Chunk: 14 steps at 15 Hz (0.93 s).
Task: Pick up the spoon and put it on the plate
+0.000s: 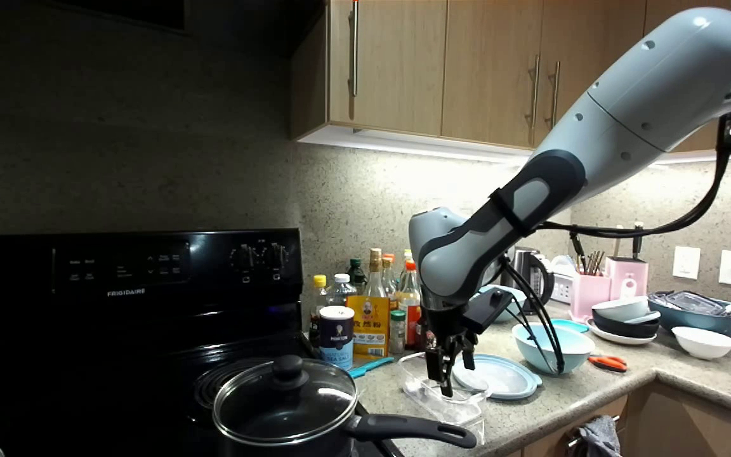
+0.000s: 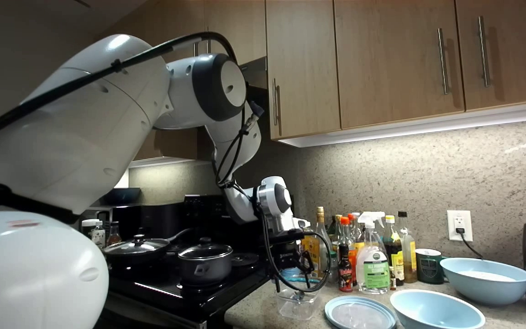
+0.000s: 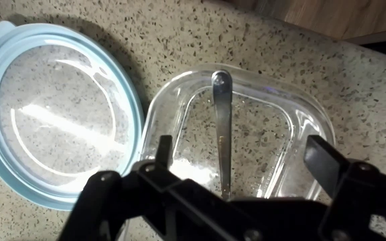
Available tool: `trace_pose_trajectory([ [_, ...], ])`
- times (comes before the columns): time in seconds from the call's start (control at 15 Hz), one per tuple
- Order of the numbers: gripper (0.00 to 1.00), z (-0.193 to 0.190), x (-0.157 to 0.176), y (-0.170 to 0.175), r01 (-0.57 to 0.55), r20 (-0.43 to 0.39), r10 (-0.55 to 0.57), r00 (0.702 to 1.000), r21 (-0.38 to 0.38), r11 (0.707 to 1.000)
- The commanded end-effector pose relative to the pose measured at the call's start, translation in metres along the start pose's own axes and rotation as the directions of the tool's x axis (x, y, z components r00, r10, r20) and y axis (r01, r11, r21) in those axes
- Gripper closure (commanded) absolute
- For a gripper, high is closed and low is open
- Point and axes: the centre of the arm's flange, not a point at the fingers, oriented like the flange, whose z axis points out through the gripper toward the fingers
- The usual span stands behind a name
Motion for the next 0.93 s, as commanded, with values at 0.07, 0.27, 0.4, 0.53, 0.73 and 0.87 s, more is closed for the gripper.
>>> trace_pose_trajectory([
  [0.07, 0.0, 0.027, 0.011, 0.017, 0.0, 0.04, -0.001, 0.999, 0.029, 1.0],
  [0.27, 0.0, 0.039, 0.017, 0.025, -0.017, 0.056, 0.014, 0.998, 0.037, 0.999],
  [0.4, 0.0, 0.042, 0.021, 0.027, -0.026, 0.066, 0.024, 0.998, 0.036, 0.999],
  [0.53, 0.26, 0.042, 0.024, 0.028, -0.026, 0.071, 0.023, 0.997, 0.034, 0.999],
  [0.73, 0.45, 0.039, 0.029, 0.028, -0.023, 0.071, 0.02, 0.997, 0.029, 0.999],
  [0.87, 0.59, 0.037, 0.031, 0.027, -0.02, 0.071, 0.018, 0.997, 0.024, 1.0],
])
